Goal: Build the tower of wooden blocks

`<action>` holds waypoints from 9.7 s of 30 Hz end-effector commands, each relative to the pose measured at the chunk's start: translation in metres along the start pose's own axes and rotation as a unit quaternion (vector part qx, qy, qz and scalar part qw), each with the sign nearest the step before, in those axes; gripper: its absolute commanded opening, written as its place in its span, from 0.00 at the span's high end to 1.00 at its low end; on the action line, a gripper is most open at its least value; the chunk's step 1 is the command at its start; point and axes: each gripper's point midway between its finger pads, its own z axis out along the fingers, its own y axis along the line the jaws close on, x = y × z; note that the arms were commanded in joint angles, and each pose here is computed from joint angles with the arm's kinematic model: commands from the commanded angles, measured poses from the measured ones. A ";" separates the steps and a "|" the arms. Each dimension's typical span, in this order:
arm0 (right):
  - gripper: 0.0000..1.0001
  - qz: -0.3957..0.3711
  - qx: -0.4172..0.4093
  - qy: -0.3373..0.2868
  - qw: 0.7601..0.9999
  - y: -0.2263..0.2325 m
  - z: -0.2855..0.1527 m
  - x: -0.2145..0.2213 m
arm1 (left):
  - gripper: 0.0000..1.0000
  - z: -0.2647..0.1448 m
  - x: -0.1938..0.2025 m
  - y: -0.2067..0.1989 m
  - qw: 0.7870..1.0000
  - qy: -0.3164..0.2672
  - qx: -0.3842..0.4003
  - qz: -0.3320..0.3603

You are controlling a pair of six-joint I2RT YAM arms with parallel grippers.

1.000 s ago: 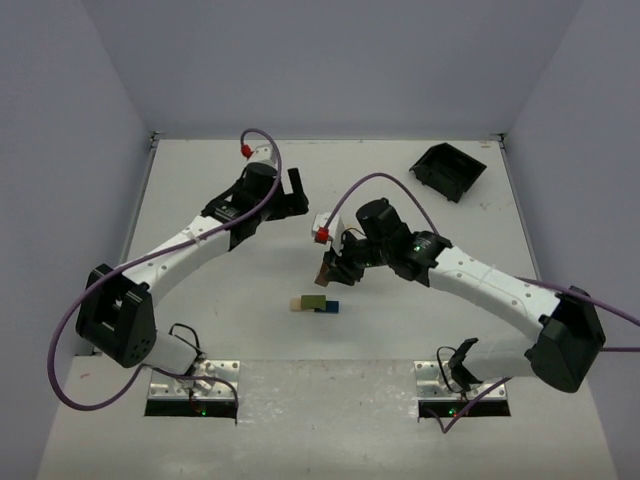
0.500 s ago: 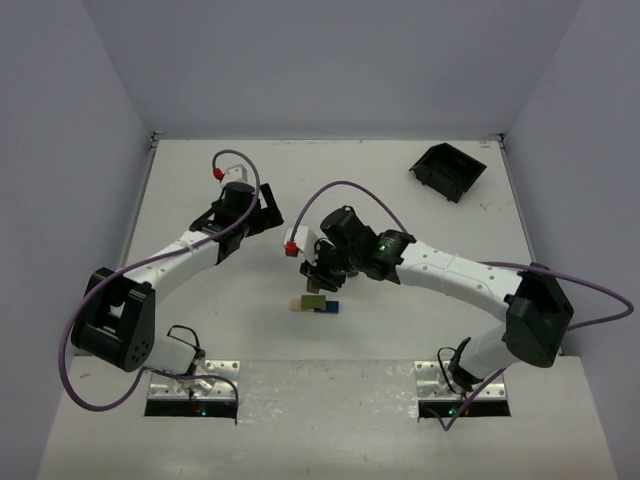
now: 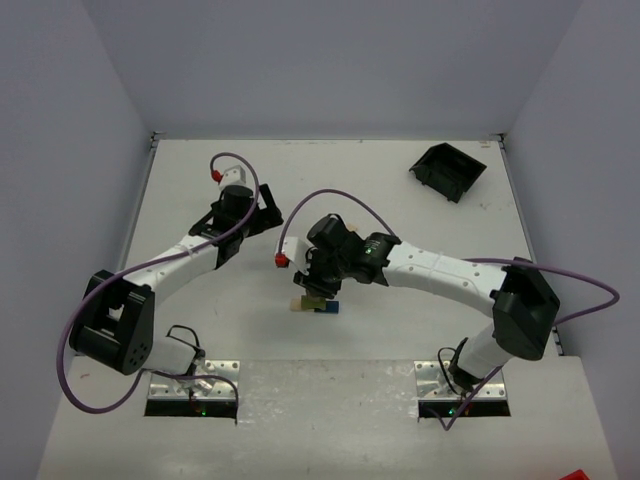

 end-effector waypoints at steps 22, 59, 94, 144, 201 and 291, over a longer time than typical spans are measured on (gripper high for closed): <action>0.79 -0.015 0.004 -0.039 0.999 0.005 -0.022 -0.010 | 0.00 -0.013 -0.030 -0.008 0.998 -0.058 0.020 -0.019; 0.79 -0.039 -0.013 -0.018 0.999 0.005 -0.011 -0.006 | 0.00 -0.012 -0.029 -0.001 0.998 -0.061 0.003 -0.019; 0.75 -0.093 -0.033 -0.024 0.995 0.004 0.013 -0.003 | 0.00 -0.012 -0.027 -0.006 0.998 -0.057 0.018 -0.016; 0.64 -0.079 -0.026 -0.019 0.996 0.003 0.020 0.004 | 0.00 -0.007 -0.023 -0.010 0.998 -0.045 0.029 -0.010; 0.01 0.242 0.238 -0.109 0.934 -0.141 -0.072 0.019 | 0.00 -0.010 -0.022 -0.018 0.998 -0.042 0.050 -0.012; 0.74 -0.081 -0.004 -0.081 0.993 -0.012 -0.045 -0.031 | 0.00 -0.014 -0.025 -0.007 0.998 -0.054 0.028 -0.010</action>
